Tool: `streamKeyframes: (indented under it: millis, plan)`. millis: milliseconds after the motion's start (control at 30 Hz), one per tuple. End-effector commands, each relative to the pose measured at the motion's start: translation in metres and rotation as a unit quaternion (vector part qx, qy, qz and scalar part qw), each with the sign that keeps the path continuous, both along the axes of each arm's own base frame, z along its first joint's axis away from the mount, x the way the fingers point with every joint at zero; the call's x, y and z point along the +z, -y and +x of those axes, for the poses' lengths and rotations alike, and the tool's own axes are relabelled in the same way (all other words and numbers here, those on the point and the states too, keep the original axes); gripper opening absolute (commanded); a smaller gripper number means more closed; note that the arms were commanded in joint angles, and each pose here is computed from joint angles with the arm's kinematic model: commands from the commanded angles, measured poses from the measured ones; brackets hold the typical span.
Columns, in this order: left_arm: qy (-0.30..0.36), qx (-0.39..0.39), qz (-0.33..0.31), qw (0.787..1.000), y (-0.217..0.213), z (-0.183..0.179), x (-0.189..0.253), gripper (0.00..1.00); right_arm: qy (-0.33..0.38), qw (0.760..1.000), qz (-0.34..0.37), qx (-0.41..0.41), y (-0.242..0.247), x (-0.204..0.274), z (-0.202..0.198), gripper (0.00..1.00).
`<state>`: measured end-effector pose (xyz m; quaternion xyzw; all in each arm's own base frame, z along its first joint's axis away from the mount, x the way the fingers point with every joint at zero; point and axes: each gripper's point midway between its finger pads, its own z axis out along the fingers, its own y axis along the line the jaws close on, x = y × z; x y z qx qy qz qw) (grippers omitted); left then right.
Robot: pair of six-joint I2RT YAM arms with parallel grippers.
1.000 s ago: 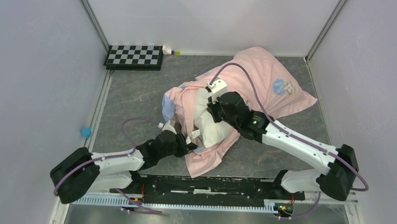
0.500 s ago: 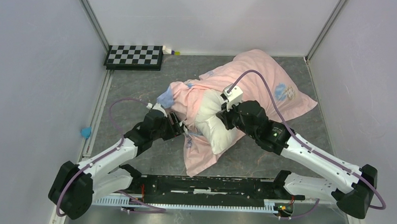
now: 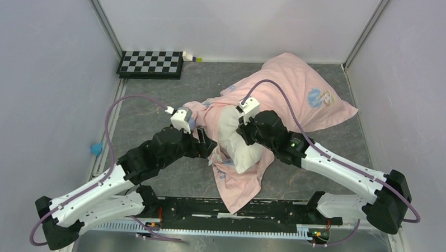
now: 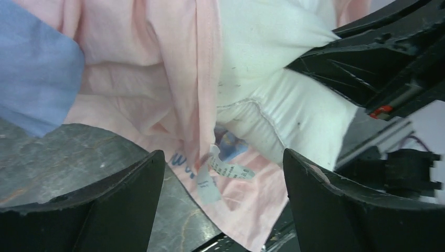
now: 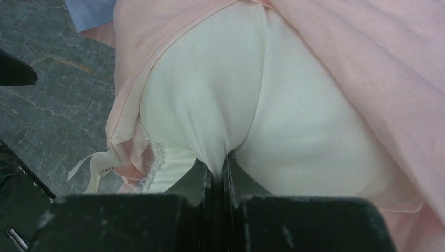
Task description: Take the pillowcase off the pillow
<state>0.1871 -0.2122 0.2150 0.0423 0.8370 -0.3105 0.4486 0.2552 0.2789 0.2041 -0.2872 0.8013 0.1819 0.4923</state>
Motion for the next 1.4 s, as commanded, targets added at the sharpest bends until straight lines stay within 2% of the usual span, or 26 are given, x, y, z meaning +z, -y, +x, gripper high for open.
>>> streamKeyframes:
  millis: [0,200,300,500,533,633,733,833,1067,1200,1367]
  plan:
    - [0.032,0.032,0.089,0.995,-0.015,0.015,0.008,0.89,0.051,0.996,0.073,0.007,-0.019,0.044,0.014,0.00]
    - [0.061,0.059,0.155,0.984,-0.012,0.044,0.022,0.91,0.045,0.995,0.083,0.022,-0.022,0.043,0.008,0.00]
    - [0.066,0.090,0.186,0.976,-0.013,0.060,0.016,0.87,0.042,0.995,0.089,0.031,-0.022,0.042,0.004,0.00]
    - [0.078,0.107,0.199,0.971,0.000,0.081,0.005,0.85,0.033,0.995,0.089,0.040,-0.021,0.036,-0.003,0.00]
    - [0.078,0.113,0.207,0.969,-0.001,0.086,0.003,0.83,0.032,0.994,0.090,0.043,-0.021,0.037,-0.004,0.00]
    - [0.062,0.140,0.215,0.965,-0.013,0.106,-0.006,0.66,0.028,0.995,0.088,0.048,-0.018,0.035,-0.009,0.00]
    - [0.029,0.171,0.200,0.964,-0.033,0.130,-0.024,0.59,0.024,0.995,0.086,0.051,-0.012,0.034,-0.015,0.00]
    - [-0.002,0.210,0.197,0.958,-0.059,0.148,-0.043,0.57,0.024,0.995,0.078,0.050,-0.001,0.035,-0.022,0.00]
    - [-0.076,0.244,0.155,0.954,-0.091,0.170,-0.092,0.50,0.058,0.996,0.062,-0.001,0.038,0.059,-0.025,0.00]
    - [-0.098,0.238,0.120,0.959,-0.092,0.172,-0.114,0.48,0.091,0.992,0.083,-0.036,0.054,0.089,-0.022,0.00]
    - [-0.137,0.194,0.060,0.970,-0.069,0.178,-0.137,0.48,0.136,0.978,0.146,-0.056,0.062,0.139,-0.021,0.00]
